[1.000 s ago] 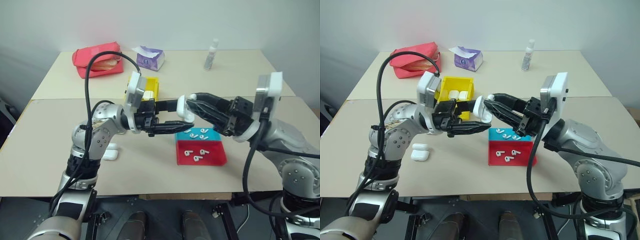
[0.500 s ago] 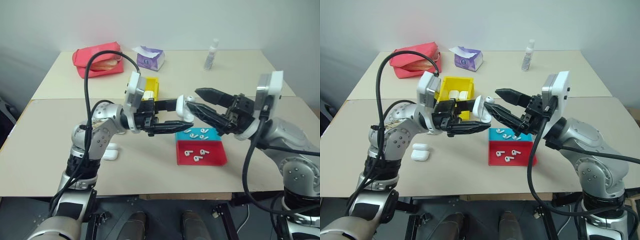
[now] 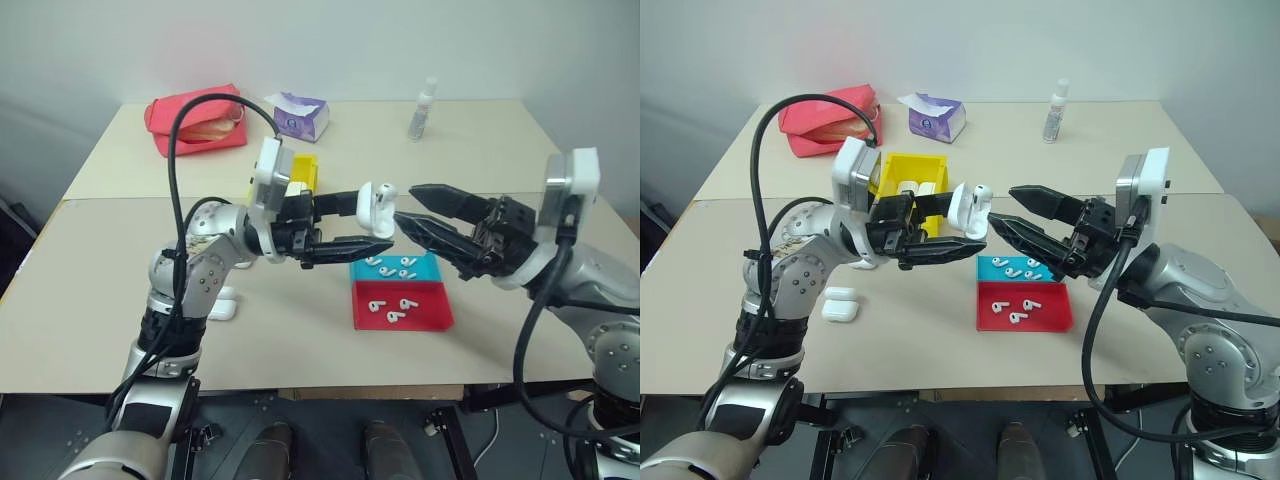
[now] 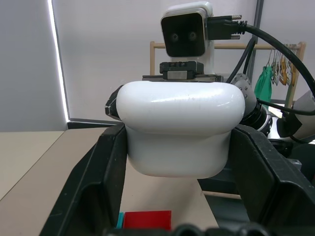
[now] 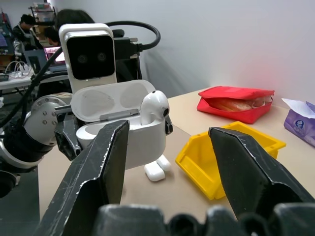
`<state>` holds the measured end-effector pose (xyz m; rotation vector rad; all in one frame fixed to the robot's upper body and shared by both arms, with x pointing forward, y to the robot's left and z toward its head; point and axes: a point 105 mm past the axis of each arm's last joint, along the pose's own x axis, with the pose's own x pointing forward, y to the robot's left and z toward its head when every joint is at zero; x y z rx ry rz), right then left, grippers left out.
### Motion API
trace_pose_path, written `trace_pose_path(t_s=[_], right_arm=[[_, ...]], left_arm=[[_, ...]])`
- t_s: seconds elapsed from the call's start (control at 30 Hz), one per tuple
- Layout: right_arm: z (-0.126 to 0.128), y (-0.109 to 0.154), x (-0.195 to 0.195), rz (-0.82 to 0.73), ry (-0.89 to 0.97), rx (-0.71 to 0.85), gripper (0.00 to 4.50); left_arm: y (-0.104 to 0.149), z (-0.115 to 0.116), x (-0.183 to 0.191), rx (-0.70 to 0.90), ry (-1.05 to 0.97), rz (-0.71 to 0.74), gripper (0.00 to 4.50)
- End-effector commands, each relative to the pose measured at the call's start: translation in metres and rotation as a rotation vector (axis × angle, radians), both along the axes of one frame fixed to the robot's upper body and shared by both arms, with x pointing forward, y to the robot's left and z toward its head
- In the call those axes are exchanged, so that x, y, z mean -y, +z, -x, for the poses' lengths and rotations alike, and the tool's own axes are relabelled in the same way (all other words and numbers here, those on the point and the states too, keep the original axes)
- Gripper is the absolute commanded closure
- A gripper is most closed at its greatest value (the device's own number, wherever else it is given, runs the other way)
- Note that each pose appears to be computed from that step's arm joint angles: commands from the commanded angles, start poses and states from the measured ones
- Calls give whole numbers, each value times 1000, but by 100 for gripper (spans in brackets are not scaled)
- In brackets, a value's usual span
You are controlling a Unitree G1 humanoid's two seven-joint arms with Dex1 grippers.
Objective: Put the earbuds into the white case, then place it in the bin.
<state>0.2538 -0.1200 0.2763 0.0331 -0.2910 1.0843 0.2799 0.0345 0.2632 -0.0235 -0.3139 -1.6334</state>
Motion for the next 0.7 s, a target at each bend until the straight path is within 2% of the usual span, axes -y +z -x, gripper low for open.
trace_pose_path(t_s=[0.03, 0.2, 0.23, 0.33, 0.53, 0.7], right_arm=[[4, 18, 7, -42, -19, 62, 257], [3, 19, 11, -19, -42, 57, 427], [2, 17, 10, 8, -53, 50, 443], [-3, 9, 4, 116, -95, 57, 443], [-12, 15, 1, 123, -148, 51, 443], [-7, 17, -3, 125, -129, 45, 443]], left_arm=[[10, 5, 0, 54, -31, 17, 173], [8, 6, 1, 63, -47, 5, 173], [8, 6, 1, 64, -49, 6, 173], [8, 7, 1, 70, -60, 9, 173], [7, 6, 4, 72, -63, 14, 173], [6, 5, 5, 66, -55, 18, 173]])
